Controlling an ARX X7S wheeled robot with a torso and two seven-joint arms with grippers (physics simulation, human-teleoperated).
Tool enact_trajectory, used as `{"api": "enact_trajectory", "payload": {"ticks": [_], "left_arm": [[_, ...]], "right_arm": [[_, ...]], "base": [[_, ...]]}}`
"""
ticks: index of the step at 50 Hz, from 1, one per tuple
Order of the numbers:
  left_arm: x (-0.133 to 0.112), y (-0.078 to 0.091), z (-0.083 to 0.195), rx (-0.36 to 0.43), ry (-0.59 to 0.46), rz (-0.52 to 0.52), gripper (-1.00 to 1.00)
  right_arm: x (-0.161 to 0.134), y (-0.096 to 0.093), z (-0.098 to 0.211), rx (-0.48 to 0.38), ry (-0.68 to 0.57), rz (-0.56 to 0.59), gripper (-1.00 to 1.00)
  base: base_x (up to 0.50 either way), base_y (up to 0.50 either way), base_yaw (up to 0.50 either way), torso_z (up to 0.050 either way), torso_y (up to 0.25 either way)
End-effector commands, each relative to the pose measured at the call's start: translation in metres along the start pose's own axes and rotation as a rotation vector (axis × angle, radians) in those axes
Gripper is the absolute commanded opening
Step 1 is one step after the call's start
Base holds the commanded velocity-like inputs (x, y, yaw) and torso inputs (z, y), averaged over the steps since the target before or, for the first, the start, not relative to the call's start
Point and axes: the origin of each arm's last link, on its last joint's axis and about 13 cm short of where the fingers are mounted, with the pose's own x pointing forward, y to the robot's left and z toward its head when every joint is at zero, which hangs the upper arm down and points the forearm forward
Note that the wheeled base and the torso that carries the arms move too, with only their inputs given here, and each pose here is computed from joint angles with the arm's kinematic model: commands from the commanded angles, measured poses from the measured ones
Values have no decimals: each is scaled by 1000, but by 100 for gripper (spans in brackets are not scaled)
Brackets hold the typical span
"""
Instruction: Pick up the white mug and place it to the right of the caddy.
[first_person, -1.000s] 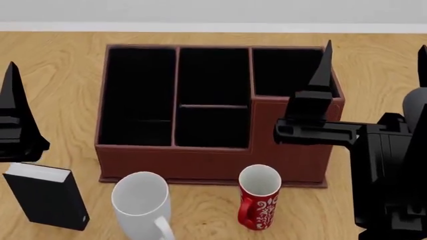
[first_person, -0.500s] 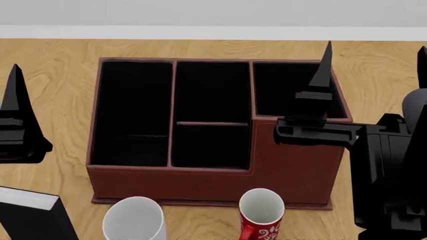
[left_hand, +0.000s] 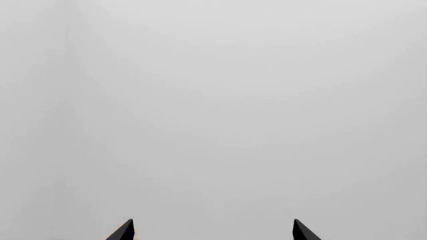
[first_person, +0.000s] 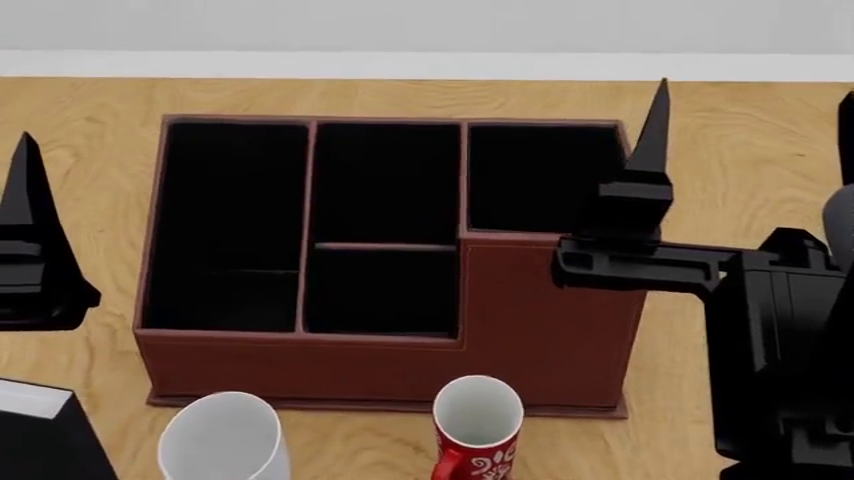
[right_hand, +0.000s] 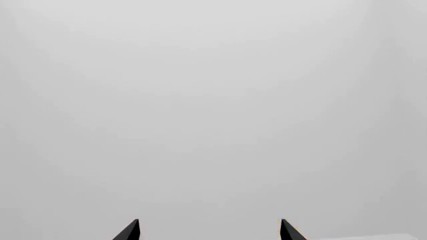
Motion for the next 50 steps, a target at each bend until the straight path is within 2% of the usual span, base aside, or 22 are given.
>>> {"api": "enact_trajectory", "payload": {"ticks": [1, 10, 40, 50], "left_arm": [[-1, 2, 0, -1, 2, 6, 100], [-1, 3, -2, -3, 4, 11, 100], [-3, 2, 0, -1, 0, 10, 100], [-2, 2, -1, 0, -1, 11, 100]], "right_arm": [[2, 1, 0, 4, 5, 7, 100], [4, 2, -2, -20, 12, -3, 100], [0, -1, 0, 11, 8, 9, 100], [1, -1, 0, 16, 8, 10, 100]], "base": [[0, -195, 0, 0, 0], [0, -87, 0, 0, 0], [0, 0, 0, 0, 0], [213, -7, 0, 0, 0]]}}
